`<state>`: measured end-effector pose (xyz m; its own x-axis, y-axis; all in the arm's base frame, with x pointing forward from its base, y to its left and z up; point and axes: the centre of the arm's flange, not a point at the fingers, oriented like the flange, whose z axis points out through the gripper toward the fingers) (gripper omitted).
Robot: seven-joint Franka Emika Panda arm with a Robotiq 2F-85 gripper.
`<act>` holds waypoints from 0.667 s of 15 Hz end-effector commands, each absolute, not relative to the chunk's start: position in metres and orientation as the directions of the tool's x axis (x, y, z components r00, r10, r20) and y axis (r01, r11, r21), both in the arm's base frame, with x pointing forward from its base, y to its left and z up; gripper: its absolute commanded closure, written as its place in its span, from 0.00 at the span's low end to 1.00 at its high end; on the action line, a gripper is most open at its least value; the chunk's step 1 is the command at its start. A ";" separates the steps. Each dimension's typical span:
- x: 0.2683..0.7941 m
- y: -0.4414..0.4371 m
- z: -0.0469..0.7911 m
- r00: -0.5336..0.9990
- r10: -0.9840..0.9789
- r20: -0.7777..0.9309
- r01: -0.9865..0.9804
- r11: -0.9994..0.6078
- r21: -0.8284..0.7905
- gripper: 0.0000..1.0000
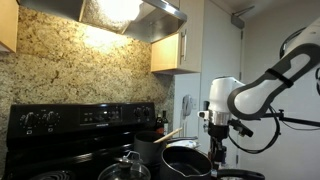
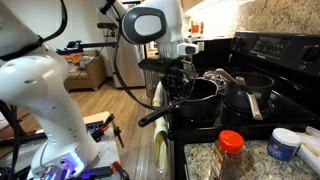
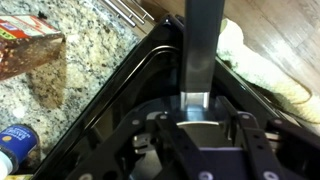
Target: Slide the brown pot handle to the right, put the lid on the covered pot, and then put the pot with a black handle on the right front plate
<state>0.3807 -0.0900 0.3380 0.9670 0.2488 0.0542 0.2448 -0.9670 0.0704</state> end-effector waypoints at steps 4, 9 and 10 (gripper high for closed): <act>0.400 -0.095 0.354 0.958 0.273 0.085 0.262 -0.958 0.119 0.02; 0.379 -0.069 0.385 0.974 0.209 0.084 0.203 -0.976 0.079 0.00; 0.367 -0.057 0.396 0.973 0.211 0.096 0.205 -0.976 0.069 0.00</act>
<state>0.3921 -0.0854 0.3639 0.9675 0.2394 0.0819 0.2320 -0.9685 0.0908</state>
